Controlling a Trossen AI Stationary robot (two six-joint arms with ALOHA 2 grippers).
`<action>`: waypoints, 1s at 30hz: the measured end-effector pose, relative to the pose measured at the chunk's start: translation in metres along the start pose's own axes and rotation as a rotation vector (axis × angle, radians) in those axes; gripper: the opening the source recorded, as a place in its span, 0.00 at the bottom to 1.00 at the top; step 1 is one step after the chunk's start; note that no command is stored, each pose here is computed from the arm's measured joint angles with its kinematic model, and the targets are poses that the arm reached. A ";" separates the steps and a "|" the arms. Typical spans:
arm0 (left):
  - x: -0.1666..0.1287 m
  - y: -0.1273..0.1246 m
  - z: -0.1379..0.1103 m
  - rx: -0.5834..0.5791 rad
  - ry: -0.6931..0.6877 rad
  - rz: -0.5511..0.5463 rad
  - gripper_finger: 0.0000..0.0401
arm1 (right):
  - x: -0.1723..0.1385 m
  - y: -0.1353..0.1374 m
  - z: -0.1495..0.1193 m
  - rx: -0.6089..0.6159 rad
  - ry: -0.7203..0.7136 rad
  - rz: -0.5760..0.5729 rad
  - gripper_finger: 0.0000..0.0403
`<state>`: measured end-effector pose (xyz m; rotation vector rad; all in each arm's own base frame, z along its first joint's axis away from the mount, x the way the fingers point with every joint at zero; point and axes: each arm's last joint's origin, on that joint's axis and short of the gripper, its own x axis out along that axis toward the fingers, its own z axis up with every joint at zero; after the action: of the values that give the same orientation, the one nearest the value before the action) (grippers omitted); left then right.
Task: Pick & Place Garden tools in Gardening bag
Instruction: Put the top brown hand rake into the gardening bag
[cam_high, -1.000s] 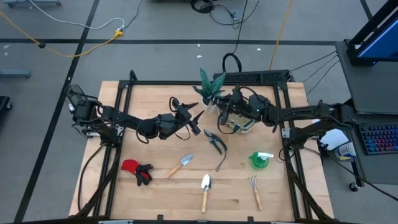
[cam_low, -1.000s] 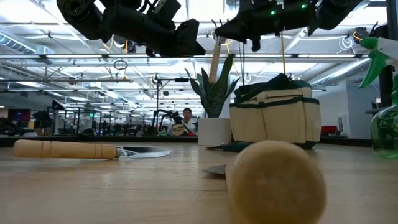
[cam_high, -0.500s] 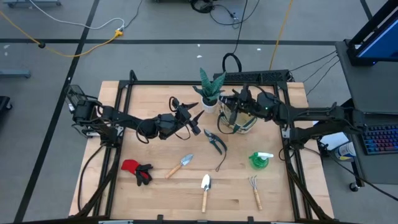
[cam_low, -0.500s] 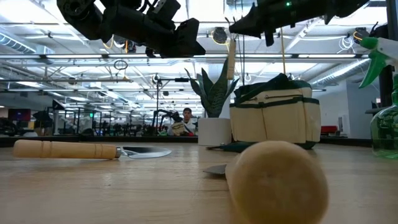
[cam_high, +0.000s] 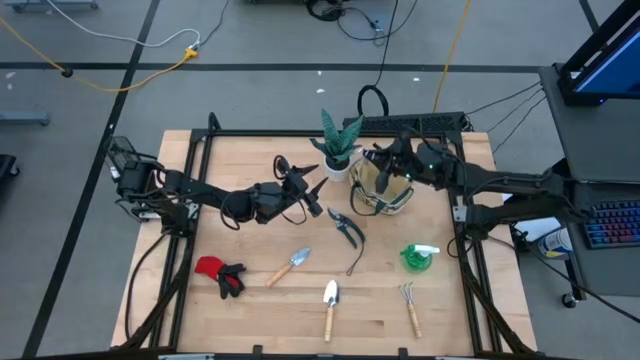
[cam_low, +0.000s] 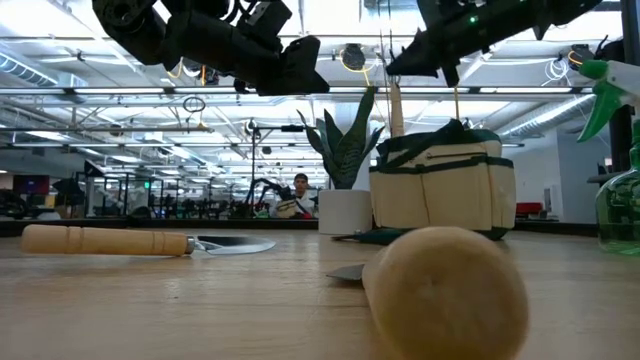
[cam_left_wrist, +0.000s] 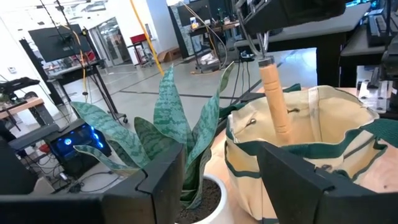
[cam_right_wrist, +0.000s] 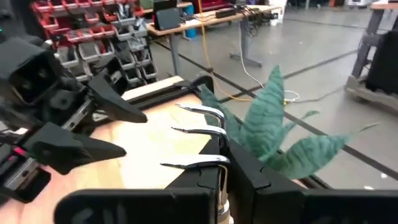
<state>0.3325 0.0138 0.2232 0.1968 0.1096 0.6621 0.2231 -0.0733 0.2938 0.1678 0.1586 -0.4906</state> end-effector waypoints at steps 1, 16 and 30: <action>0.000 0.000 0.000 0.005 0.000 0.000 0.52 | 0.000 -0.001 0.000 0.000 0.005 -0.006 0.01; 0.003 0.005 -0.003 0.024 0.019 0.023 0.52 | -0.007 -0.017 -0.013 0.048 0.168 -0.092 0.01; 0.004 0.005 -0.003 0.021 0.019 0.024 0.52 | -0.005 -0.026 -0.030 0.066 0.337 -0.155 0.01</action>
<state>0.3320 0.0203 0.2217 0.2119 0.1328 0.6873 0.2031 -0.0881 0.2620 0.3040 0.4881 -0.6205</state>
